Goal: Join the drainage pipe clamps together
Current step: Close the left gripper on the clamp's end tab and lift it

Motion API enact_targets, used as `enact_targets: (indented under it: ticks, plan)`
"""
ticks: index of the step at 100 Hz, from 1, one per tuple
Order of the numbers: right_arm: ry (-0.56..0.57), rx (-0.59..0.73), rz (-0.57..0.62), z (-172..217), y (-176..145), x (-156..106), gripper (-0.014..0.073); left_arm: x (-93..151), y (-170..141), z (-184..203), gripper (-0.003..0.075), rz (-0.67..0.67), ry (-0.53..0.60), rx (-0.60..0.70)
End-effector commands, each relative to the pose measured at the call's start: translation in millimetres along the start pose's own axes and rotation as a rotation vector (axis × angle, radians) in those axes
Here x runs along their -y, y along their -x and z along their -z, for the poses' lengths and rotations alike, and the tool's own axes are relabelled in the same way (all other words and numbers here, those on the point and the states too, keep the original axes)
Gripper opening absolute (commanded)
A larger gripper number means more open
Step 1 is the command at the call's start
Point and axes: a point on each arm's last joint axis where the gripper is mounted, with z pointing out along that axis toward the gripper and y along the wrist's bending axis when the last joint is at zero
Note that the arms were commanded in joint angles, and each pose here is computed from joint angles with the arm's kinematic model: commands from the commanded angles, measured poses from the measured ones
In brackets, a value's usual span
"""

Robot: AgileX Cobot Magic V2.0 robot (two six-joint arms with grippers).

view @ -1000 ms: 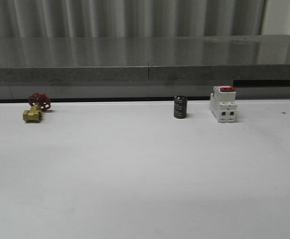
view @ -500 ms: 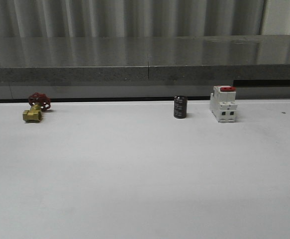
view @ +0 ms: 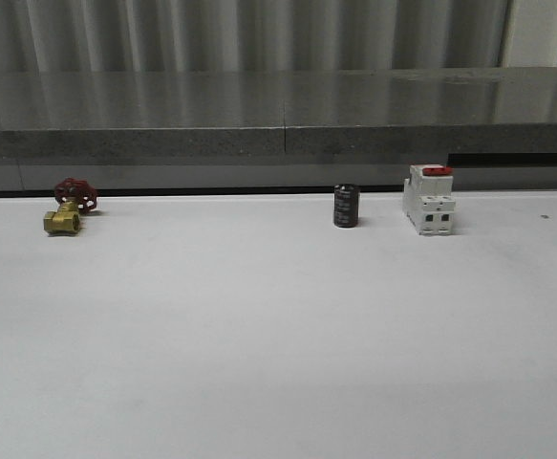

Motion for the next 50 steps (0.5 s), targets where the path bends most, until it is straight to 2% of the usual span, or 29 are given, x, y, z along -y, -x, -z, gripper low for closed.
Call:
enact_targets:
  ticks: [1,50]
  plan:
    - [0.008,0.111,0.009,2.8,13.6,-1.0,-0.0067,-4.2,15.0,21.6,0.0584,-0.007,0.032,0.104]
    - [0.008,0.111,0.009,2.8,13.6,-1.0,-0.0067,-3.3,11.3,6.8,0.0575,-0.003,0.018,0.067]
